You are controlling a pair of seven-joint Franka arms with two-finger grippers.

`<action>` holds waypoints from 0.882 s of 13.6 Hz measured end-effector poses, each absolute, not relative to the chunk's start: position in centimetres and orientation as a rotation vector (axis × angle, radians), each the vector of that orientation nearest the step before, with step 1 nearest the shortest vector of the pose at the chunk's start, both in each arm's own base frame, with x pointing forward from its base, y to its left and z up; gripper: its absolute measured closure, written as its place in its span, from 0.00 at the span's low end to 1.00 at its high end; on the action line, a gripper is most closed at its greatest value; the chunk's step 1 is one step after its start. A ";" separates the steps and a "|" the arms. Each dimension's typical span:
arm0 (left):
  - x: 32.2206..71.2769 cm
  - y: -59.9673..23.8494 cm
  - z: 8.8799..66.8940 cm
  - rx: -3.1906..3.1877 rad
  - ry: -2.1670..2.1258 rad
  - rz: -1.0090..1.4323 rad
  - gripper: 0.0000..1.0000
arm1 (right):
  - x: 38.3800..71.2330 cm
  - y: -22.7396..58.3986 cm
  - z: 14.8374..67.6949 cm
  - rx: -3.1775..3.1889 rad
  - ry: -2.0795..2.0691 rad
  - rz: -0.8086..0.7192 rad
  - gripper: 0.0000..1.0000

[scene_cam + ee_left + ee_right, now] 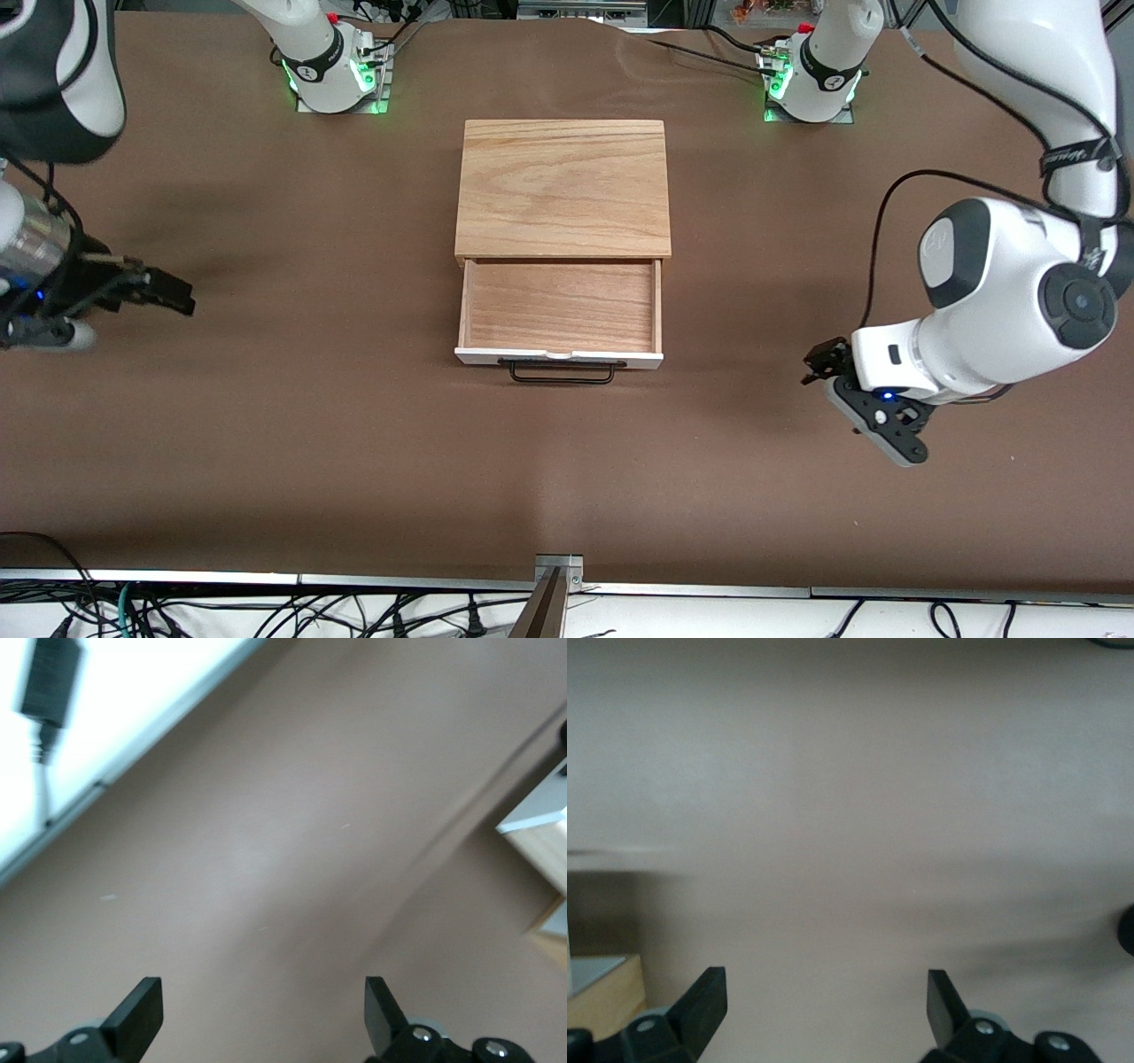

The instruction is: Pull top drawer with both arms simultaneously

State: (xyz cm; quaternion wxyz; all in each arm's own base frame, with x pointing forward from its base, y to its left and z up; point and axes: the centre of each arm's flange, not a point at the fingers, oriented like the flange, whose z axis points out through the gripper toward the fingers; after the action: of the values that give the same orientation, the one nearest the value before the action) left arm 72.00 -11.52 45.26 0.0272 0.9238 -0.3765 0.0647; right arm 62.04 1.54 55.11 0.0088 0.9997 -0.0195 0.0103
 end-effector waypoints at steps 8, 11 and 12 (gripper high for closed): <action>68.3 -2.5 54.2 3.056 -0.662 0.113 0.00 | 56.7 0.8 55.0 3.130 -0.033 0.104 0.00; 66.3 -3.3 56.5 3.085 -0.402 0.052 0.00 | 56.8 0.6 55.4 3.130 -0.038 0.121 0.00; 65.5 -4.0 57.3 3.089 -0.316 0.036 0.00 | 56.8 0.4 55.7 3.130 -0.044 0.129 0.00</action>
State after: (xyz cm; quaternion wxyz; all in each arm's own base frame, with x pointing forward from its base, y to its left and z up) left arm 65.53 -4.04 57.27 0.0183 0.9946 -0.1018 0.0117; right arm 56.80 0.39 55.67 0.0043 0.9990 -0.0139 0.0412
